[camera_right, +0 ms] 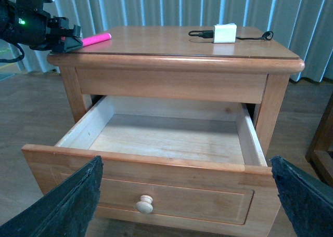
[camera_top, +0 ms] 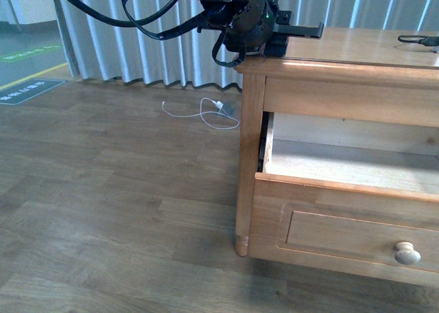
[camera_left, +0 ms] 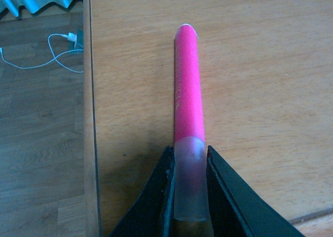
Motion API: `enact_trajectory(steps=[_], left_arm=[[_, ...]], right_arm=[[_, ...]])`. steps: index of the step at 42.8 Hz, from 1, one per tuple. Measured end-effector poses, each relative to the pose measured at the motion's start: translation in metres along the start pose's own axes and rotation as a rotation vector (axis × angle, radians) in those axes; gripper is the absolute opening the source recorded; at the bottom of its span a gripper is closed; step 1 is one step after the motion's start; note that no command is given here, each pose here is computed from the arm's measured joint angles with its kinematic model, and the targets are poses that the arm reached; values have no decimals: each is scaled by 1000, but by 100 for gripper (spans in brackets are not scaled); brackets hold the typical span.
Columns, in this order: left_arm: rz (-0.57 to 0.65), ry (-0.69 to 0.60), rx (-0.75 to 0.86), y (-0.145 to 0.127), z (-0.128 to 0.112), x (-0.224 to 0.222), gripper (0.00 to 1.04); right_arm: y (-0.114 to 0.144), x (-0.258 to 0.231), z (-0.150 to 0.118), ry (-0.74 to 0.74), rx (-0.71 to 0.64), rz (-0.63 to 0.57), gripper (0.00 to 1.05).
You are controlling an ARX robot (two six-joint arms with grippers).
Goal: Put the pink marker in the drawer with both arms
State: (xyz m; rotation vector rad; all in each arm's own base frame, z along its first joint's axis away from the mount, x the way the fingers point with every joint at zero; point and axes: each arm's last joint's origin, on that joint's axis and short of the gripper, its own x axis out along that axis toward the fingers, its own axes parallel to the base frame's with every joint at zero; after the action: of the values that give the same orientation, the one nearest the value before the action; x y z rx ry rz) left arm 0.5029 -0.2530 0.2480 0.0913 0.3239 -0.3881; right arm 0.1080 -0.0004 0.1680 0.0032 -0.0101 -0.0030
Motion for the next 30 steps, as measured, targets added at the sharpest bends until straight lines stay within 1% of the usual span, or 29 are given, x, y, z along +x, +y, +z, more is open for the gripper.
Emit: enact_trajectory(steps=[6, 14, 18, 25, 30], left_arm=[[3, -10, -1, 1, -1, 0, 15], [0, -67, -9, 3, -5, -12, 15], [-26, -100, -8, 3, -5, -27, 15], [-113, -165, 5, 2, 9, -74, 14], [-176, -186, 32, 0, 13, -95, 14]], right_arm=[[0, 0, 0, 0, 0, 0, 96], [0, 0, 0, 0, 0, 0, 96], [0, 0, 0, 0, 0, 0, 96], [0, 0, 0, 0, 0, 0, 96], [0, 0, 0, 0, 0, 0, 96]])
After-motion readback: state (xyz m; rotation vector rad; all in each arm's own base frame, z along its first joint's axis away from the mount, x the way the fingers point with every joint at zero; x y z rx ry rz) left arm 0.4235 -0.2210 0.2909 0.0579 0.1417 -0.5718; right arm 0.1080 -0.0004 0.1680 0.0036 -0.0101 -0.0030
